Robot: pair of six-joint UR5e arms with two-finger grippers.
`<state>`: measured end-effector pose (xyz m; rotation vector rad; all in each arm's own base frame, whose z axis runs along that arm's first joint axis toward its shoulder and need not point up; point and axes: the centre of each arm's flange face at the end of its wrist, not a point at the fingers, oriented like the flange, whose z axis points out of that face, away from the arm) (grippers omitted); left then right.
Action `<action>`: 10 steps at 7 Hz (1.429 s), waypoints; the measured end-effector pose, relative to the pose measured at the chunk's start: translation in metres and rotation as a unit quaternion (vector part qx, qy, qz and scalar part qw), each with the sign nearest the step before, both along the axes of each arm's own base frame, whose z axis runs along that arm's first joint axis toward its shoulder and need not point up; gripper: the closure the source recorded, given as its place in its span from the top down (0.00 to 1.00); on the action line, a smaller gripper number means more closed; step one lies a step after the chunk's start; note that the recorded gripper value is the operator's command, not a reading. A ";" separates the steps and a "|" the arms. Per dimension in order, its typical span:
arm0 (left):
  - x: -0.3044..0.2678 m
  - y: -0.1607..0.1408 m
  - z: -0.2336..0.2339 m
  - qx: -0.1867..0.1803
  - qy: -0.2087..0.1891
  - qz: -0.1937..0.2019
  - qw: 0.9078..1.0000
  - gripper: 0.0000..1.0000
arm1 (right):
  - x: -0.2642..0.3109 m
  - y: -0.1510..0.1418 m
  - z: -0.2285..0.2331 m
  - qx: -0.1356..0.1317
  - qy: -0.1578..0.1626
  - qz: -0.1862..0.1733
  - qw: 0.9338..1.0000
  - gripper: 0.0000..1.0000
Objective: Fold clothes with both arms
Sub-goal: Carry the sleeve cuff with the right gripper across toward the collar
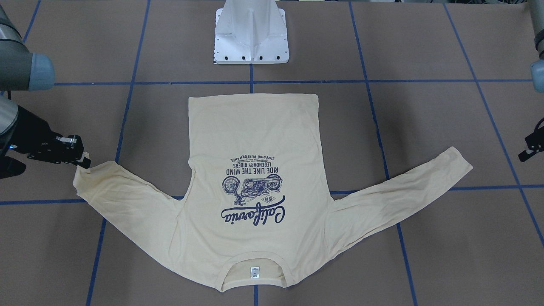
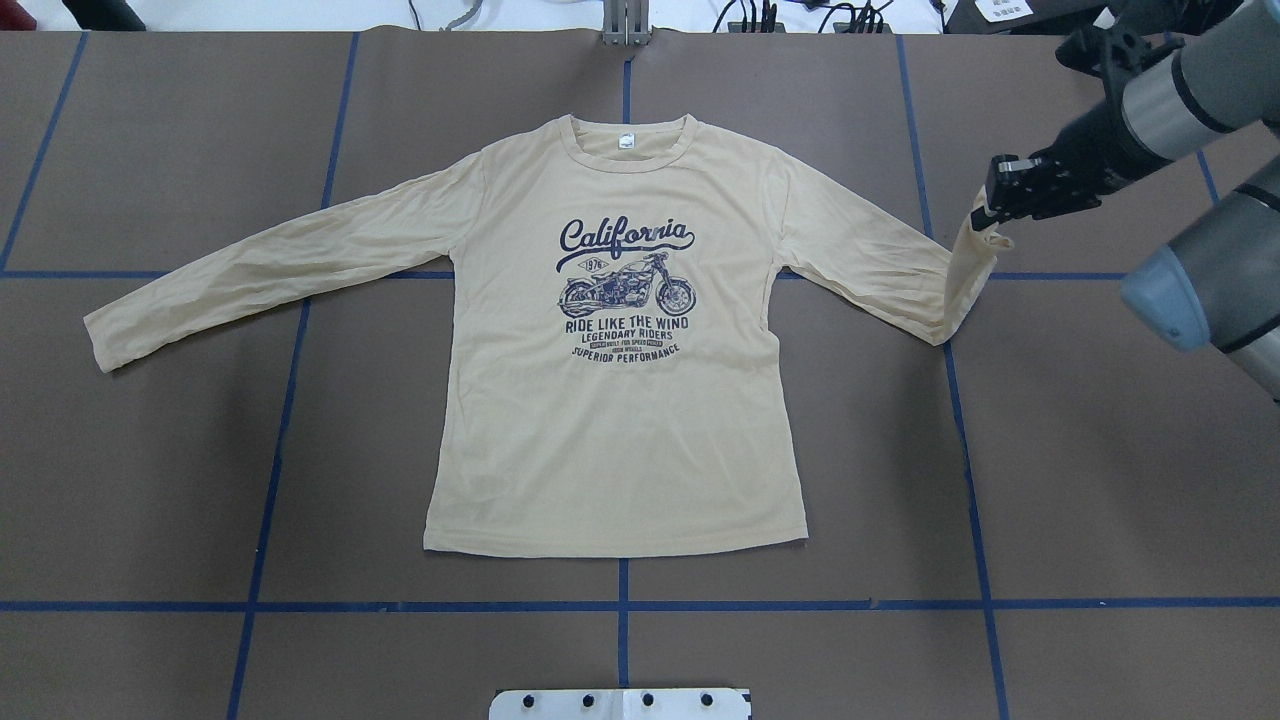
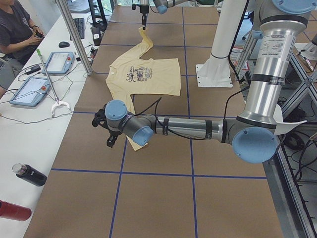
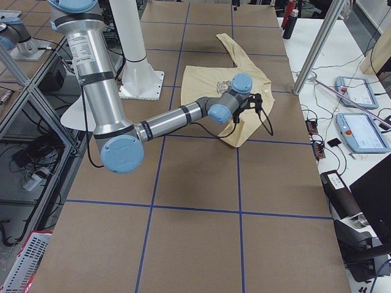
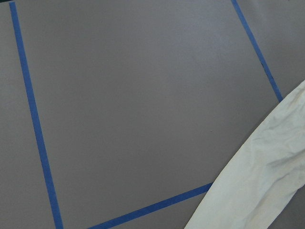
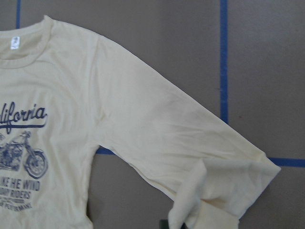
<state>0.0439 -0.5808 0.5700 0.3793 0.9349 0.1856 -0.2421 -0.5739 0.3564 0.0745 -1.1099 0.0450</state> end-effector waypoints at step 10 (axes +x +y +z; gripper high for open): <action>0.000 -0.004 0.014 -0.012 -0.006 -0.002 1.000 1.00 | -0.220 -0.057 -0.285 0.124 -0.023 -0.009 0.992 0.00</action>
